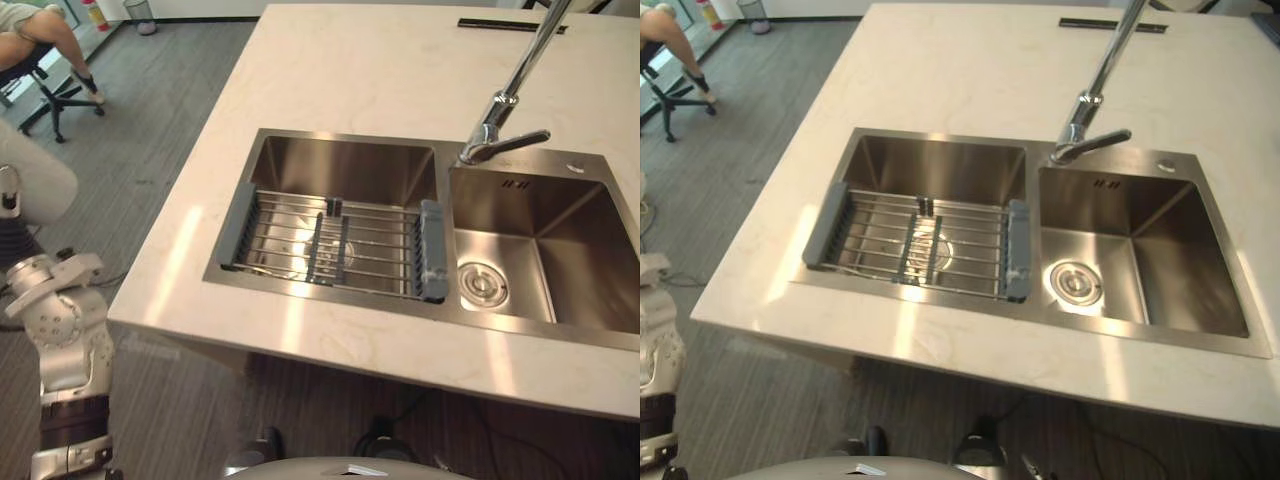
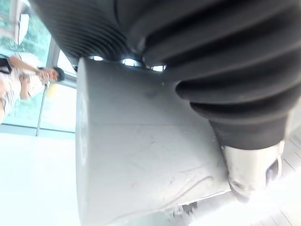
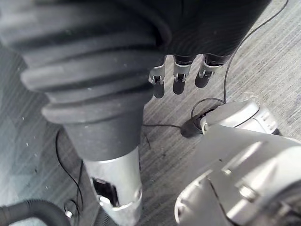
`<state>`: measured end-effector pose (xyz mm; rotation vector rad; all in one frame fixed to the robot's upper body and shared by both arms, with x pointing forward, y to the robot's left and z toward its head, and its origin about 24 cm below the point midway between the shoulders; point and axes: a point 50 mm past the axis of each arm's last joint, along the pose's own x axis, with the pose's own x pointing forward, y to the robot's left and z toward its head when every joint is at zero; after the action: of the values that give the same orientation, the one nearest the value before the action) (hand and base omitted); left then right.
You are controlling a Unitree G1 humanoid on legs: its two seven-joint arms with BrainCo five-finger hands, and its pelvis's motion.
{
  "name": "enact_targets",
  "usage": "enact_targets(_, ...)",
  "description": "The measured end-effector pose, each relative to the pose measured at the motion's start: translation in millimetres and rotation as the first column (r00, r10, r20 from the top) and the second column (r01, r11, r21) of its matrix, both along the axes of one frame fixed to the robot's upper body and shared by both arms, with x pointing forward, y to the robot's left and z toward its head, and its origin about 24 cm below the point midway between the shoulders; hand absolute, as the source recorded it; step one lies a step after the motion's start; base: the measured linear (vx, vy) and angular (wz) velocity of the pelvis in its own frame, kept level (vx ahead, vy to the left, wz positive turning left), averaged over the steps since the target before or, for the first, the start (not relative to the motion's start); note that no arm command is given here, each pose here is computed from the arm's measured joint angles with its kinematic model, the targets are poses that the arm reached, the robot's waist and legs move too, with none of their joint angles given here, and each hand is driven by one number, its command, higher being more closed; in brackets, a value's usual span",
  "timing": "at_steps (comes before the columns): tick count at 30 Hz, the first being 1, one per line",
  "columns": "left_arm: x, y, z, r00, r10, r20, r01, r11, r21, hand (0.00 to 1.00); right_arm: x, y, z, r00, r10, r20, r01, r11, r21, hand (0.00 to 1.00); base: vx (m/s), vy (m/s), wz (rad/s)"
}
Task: Walk over to the sink, pick up the cup, carry it to the dishwasher, place the cup inside the dishwasher, then close the dishwasher door
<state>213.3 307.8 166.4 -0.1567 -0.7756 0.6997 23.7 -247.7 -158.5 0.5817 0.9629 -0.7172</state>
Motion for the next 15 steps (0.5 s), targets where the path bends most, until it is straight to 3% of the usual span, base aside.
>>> enact_targets(5, -32.3, 24.9, -8.7, 0.993, 0.115, -0.017, -0.115, 0.993, -0.021, 1.0, -2.5, 11.4, -3.7, 0.997, 0.059, -0.043, -0.058, 0.998, 0.031, 0.0, -0.11, -0.01, 0.44)
enact_targets(10, -38.0, 26.9, -15.8, 0.995, 0.095, -0.022, -0.096, 0.994, -0.044, 1.0, -31.9, 20.7, -6.4, 0.99, 0.072, -0.124, -0.064, 0.996, 0.069, 0.0, 0.01, -0.113, 1.48)
enact_targets(15, -48.7, 26.8, -32.2, 0.993, 0.111, -0.041, -0.115, 0.988, -0.108, 1.0, -12.5, 13.5, -4.8, 0.994, 0.076, -0.078, -0.072, 0.996, 0.048, 0.0, 0.03, -0.108, 0.69)
